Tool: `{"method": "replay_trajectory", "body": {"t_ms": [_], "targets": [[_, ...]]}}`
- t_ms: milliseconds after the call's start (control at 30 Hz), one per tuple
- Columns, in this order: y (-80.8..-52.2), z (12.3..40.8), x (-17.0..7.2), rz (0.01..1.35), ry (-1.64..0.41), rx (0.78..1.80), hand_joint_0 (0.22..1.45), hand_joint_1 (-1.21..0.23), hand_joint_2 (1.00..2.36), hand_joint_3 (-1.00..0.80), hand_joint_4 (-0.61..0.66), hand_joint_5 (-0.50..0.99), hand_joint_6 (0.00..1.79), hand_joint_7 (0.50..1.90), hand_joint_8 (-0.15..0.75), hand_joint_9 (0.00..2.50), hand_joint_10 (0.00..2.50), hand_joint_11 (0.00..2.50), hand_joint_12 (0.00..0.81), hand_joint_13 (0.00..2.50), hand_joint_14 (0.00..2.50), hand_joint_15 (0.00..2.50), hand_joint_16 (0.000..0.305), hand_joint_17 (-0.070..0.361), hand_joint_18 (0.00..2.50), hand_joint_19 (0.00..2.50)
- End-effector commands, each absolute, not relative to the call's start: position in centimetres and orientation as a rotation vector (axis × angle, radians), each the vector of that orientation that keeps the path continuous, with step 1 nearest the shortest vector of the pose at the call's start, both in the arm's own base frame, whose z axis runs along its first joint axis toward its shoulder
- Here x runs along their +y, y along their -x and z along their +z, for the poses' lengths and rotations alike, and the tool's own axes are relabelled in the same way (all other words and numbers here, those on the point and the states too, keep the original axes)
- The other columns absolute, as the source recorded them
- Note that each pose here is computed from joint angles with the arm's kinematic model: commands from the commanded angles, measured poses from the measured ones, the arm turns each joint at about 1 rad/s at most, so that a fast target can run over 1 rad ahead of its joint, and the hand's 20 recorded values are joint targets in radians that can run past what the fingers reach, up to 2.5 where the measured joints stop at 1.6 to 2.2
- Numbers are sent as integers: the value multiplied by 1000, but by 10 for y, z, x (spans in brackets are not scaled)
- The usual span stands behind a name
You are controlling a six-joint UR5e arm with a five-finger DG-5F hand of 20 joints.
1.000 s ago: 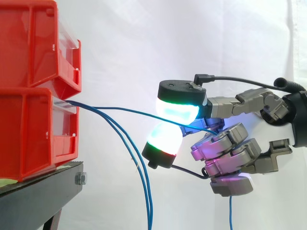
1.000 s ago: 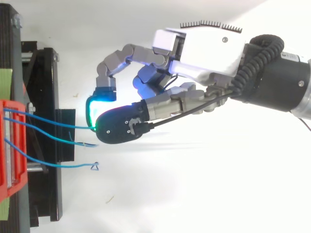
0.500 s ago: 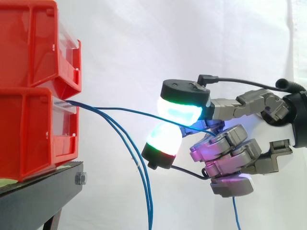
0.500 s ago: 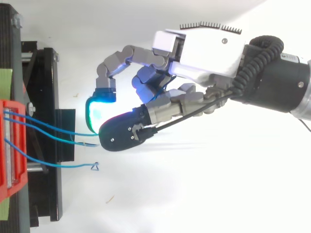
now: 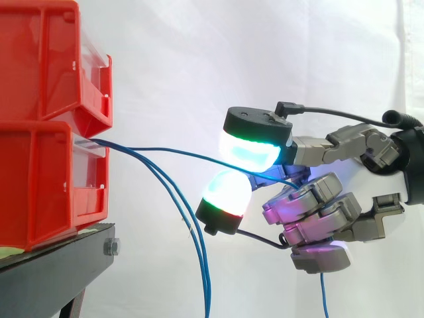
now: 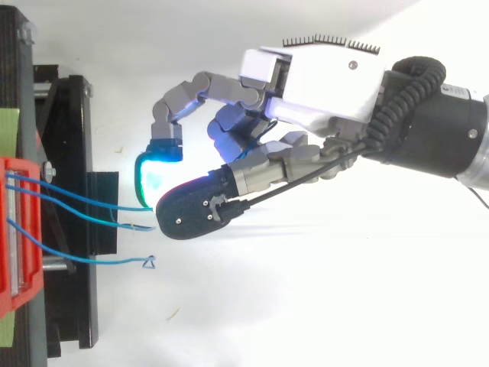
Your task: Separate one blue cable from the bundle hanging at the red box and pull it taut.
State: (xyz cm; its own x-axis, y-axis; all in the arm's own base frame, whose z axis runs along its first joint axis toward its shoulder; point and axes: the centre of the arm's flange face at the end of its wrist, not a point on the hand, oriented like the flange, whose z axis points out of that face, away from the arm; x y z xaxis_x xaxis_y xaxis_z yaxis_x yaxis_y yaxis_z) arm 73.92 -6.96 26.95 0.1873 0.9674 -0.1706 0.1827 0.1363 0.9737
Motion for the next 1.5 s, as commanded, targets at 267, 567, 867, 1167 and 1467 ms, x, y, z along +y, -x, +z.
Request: {"method": "replay_trajectory", "body": {"t_ms": [267,567,867,1167,1467], "targets": [[-739,269,-69,860,-1303,1247,586,-647,1000,-500,93,-193,889,1012,288,874,1783,1322,332,1060,1981,1400,40,89,1211,1261],[-740,269,-68,862,-1301,1247,626,-663,1006,-421,87,-192,892,1018,285,878,1779,1310,332,1062,1972,1396,38,87,1209,1259],[-739,270,-68,862,-1301,1245,637,-786,1016,-160,100,-214,918,996,292,812,1889,1295,348,1059,2007,1387,42,95,1227,1252],[-740,269,-67,862,-1301,1247,628,-778,1010,-344,100,-216,919,970,284,802,1880,1271,336,1041,1992,1392,41,91,1204,1267],[-739,269,-67,861,-1302,1248,625,-659,1000,-491,90,-200,913,1000,285,851,1871,1272,330,1076,1965,1398,39,88,1215,1270]]}}
